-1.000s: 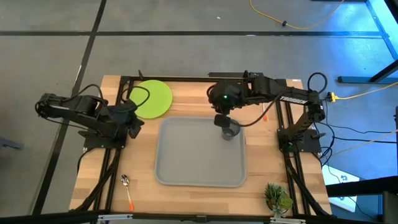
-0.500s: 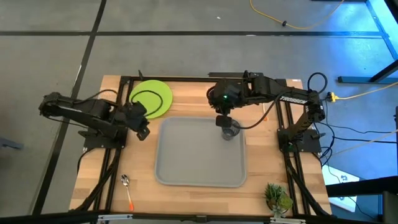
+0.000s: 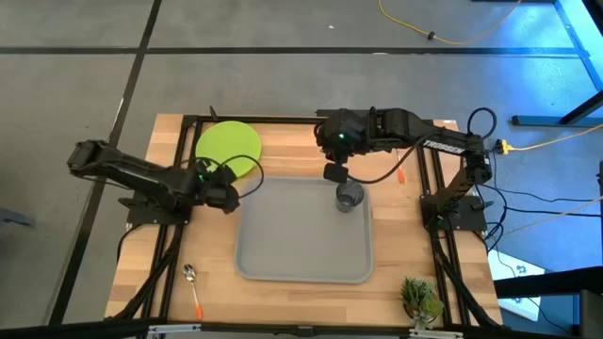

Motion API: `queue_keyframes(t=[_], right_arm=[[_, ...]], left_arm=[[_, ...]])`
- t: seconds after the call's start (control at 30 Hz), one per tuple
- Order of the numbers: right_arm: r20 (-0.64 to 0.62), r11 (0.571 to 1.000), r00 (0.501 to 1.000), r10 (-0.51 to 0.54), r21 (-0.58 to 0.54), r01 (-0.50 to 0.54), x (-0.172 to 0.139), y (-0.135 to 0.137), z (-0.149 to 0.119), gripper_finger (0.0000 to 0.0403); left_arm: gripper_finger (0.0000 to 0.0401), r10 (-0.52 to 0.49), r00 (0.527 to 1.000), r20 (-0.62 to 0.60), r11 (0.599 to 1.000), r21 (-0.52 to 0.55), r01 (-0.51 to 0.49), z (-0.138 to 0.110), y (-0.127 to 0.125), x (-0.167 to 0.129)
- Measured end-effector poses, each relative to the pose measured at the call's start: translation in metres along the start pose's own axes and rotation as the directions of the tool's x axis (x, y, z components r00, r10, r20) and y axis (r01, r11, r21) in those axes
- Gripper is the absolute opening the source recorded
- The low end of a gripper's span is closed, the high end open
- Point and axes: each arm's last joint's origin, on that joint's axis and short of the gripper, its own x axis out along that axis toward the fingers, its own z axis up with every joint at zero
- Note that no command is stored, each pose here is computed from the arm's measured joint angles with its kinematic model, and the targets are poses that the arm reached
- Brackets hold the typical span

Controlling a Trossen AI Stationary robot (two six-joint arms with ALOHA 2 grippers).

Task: Pick and place plate/cup/fork/spoon on tray
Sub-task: Put the green plate on the gray tray

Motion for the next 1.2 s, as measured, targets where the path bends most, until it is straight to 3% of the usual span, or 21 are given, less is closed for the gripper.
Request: queue_keyframes(t=[0.27, 0.47, 0.57, 0.7, 0.8, 0.87, 1.2], right_arm=[[0.028, 0.999, 0.999, 0.035, -0.040, -0.034, 0.000, -0.001, 0.003, 0.0078], [0.027, 0.999, 0.999, 0.030, -0.036, -0.029, 0.001, -0.004, 0.002, 0.0078], [0.025, 1.000, 0.999, 0.024, -0.020, -0.024, 0.002, -0.007, 0.002, 0.0078], [0.027, 1.000, 0.999, 0.016, 0.016, -0.017, 0.003, -0.011, 0.002, 0.0078], [0.030, 0.999, 0.999, 0.020, 0.024, -0.021, 0.003, -0.014, 0.003, 0.0078], [0.031, 0.999, 0.999, 0.040, 0.031, -0.041, 0.004, -0.016, 0.002, 0.0078], [0.031, 0.997, 0.998, 0.050, 0.049, -0.052, 0.005, -0.023, 0.002, 0.0078]], left_arm=[[0.0067, 0.050, 0.999, -0.001, 0.999, 0.010, -0.050, -0.014, -0.011, 0.025], [0.0067, -0.066, 0.996, -0.066, 0.978, -0.201, 0.052, -0.004, -0.014, 0.030], [0.0067, -0.116, 0.990, -0.085, 0.917, -0.392, 0.074, 0.008, -0.010, 0.028], [0.0066, -0.105, 0.990, -0.091, 0.783, -0.621, 0.026, 0.019, 0.000, 0.032], [0.0066, -0.093, 0.988, -0.127, 0.667, -0.745, -0.033, 0.021, 0.008, 0.037], [0.0066, -0.080, 0.985, -0.152, 0.630, -0.774, -0.069, 0.022, 0.013, 0.040], [0.0066, -0.059, 0.977, -0.205, 0.825, -0.561, -0.067, 0.025, 0.026, 0.052]])
